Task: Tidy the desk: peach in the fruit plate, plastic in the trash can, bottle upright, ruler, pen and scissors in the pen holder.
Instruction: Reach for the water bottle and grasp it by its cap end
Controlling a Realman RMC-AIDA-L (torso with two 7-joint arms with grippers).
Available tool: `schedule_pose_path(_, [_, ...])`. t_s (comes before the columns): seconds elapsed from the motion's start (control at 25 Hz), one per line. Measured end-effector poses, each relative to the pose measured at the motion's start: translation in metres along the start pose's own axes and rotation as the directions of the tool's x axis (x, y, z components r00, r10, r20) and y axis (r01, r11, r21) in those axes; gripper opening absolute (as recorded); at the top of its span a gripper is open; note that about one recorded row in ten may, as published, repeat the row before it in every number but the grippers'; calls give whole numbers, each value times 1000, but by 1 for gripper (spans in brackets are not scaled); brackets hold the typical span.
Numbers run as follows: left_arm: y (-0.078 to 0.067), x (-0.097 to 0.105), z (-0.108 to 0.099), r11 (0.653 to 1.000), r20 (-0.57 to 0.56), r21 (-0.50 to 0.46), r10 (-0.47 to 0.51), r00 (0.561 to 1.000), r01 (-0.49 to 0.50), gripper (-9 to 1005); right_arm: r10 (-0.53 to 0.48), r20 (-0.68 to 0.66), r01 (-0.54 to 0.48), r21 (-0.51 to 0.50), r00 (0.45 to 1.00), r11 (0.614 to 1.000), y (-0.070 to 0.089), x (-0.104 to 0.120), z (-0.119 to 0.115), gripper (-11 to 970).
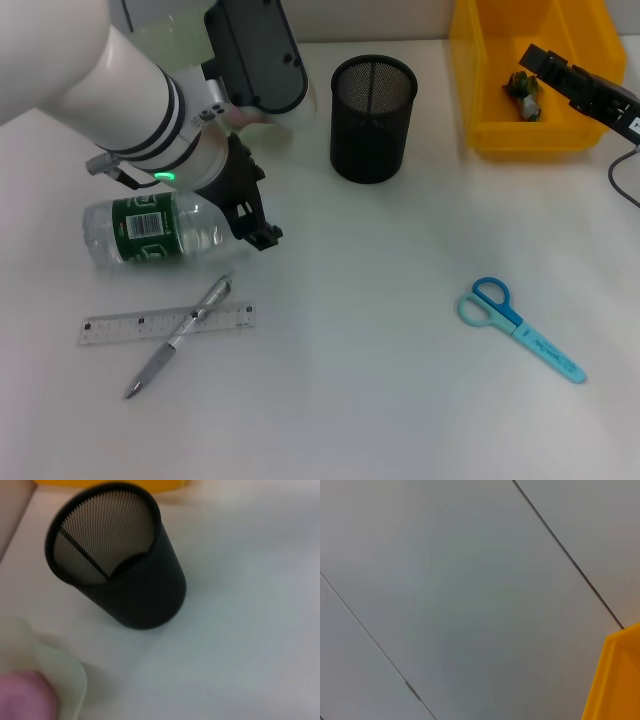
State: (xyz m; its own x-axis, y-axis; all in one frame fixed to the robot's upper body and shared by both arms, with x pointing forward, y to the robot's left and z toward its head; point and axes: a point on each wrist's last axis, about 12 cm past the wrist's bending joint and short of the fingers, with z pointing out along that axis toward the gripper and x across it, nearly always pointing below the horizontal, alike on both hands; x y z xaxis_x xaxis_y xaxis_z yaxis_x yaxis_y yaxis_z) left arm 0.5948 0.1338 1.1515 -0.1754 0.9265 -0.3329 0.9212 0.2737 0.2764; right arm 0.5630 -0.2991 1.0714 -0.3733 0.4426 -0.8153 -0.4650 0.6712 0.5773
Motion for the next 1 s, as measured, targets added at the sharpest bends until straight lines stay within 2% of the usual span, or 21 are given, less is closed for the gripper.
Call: schedule_pose_path(1.0, [-1, 4, 16, 1000, -3, -13, -9, 1000, 9, 757, 29, -14, -29, 6, 999, 1000, 0, 9, -1, 467])
